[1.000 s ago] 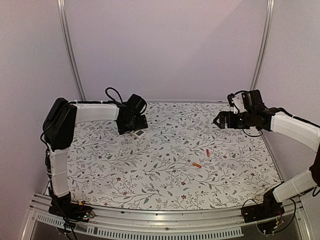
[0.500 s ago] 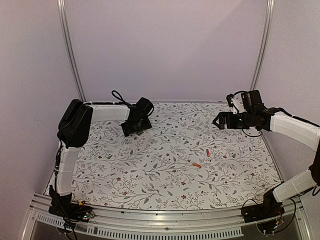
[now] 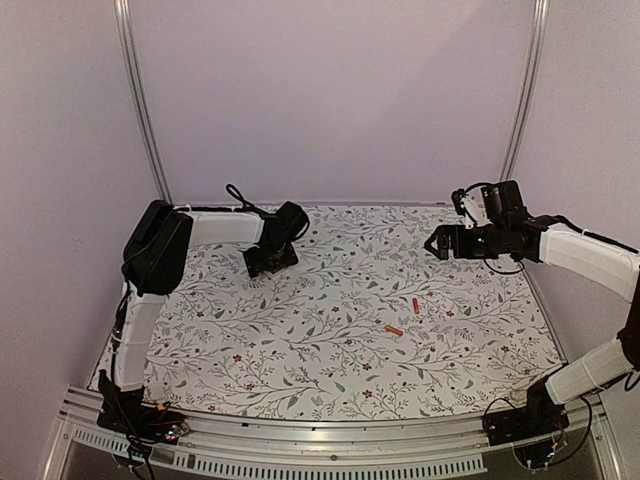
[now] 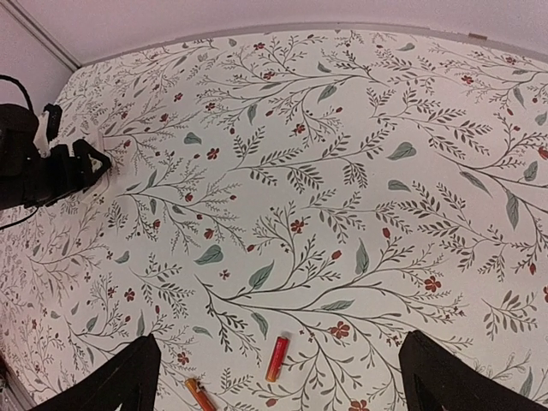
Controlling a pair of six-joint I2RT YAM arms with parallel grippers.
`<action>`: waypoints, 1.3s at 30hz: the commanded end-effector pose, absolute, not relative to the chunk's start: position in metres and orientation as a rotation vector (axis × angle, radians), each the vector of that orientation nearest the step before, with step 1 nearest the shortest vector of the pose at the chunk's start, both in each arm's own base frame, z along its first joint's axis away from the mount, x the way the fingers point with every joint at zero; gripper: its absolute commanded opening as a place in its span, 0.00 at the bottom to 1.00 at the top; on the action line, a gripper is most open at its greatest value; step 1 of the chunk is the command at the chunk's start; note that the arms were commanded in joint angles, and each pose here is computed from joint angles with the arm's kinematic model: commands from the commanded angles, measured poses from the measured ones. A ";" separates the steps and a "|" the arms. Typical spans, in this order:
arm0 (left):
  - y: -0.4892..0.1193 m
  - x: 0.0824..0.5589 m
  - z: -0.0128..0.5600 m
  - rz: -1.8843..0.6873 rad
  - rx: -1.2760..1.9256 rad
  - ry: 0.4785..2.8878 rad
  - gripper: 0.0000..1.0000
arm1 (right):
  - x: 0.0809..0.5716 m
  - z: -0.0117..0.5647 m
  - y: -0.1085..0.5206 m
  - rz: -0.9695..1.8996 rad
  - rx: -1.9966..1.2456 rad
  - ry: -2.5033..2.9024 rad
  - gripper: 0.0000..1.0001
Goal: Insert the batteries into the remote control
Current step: Move the remote control to the center of the board, then pick up the remote control from the center of the board.
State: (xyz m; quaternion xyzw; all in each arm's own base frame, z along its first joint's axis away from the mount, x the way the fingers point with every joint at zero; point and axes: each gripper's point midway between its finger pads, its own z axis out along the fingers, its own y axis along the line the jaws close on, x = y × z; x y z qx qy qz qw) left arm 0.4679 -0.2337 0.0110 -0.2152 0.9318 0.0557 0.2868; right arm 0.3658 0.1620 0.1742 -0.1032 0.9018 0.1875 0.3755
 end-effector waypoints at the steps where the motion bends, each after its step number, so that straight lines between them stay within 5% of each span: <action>1: -0.221 0.438 0.002 0.230 -0.467 2.596 0.82 | 0.364 0.168 0.168 0.508 -0.286 2.317 0.99; 6: -0.213 0.420 0.006 0.165 -0.366 2.647 0.76 | 0.361 0.172 0.169 0.524 -0.290 2.310 0.99; 18: -0.217 0.431 -0.014 -0.021 -0.136 2.686 0.82 | 0.357 0.173 0.175 0.569 -0.321 2.306 0.99; 31: -0.221 0.424 -0.010 -0.053 0.032 2.727 0.47 | 0.358 0.172 0.186 0.631 -0.376 2.266 0.99; 39: -0.239 0.401 0.018 -0.202 0.197 2.731 0.39 | 0.350 0.180 0.195 0.703 -0.427 2.226 0.99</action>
